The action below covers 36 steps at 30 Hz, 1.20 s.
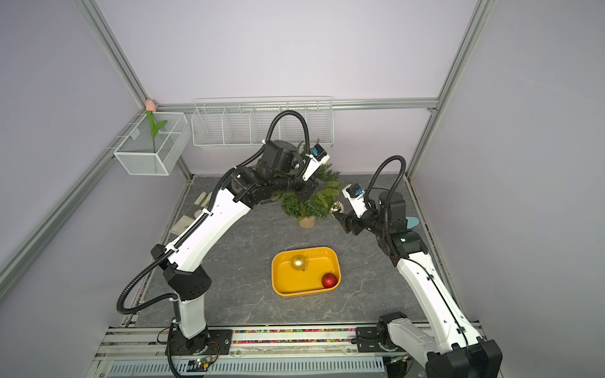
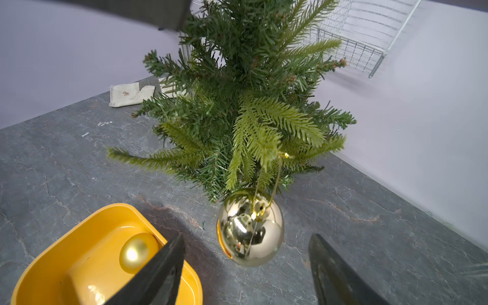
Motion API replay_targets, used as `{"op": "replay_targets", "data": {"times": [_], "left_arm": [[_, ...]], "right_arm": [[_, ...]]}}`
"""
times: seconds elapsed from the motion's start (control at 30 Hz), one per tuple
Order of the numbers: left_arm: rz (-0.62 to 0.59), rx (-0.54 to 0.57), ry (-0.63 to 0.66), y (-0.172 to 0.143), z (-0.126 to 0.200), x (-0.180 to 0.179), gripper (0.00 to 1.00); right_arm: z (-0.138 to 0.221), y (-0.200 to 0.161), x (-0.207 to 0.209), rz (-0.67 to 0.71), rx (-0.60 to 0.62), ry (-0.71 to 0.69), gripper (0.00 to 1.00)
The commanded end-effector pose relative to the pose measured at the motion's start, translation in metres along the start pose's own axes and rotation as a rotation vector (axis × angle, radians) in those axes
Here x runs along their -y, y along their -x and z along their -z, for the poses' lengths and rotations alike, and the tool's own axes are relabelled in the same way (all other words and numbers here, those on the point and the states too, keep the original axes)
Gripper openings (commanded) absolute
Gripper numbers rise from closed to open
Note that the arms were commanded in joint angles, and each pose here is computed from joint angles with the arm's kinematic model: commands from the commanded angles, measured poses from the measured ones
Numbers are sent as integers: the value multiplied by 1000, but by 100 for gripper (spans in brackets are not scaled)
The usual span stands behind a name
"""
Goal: Decorate the small christmas tree with ornaments
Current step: Hang an ornament on the christmas tree, then pick up an ornament from the container.
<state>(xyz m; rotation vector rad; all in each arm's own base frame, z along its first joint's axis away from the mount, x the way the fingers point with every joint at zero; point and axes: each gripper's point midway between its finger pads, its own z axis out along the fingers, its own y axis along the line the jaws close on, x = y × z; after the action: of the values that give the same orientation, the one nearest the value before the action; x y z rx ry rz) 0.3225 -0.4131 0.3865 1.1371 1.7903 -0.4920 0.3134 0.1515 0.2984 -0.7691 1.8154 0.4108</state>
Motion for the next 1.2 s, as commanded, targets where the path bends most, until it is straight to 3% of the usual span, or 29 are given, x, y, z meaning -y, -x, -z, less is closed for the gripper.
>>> {"op": "replay_targets", "data": {"times": [0.0, 0.17, 0.33, 0.5, 0.63, 0.87, 1.17], "left_arm": [[37, 119, 79, 22, 39, -10, 51], [104, 193, 167, 8, 80, -19, 53], [198, 211, 257, -28, 104, -38, 55], [297, 209, 323, -70, 116, -59, 57], [332, 193, 354, -96, 126, -65, 57], [368, 183, 410, -131, 146, -71, 59], [394, 161, 413, -155, 158, -66, 60]], "right_arm": [[12, 0, -19, -78, -35, 18, 75], [16, -21, -64, -149, -169, 68, 72], [10, -60, -103, -170, -337, 123, 68], [-16, -87, -116, -281, -417, 79, 68], [-38, -109, -143, -346, -519, 124, 72], [-84, -163, -162, -328, -715, -71, 74], [-129, -184, -170, -260, -773, -176, 80]]}}
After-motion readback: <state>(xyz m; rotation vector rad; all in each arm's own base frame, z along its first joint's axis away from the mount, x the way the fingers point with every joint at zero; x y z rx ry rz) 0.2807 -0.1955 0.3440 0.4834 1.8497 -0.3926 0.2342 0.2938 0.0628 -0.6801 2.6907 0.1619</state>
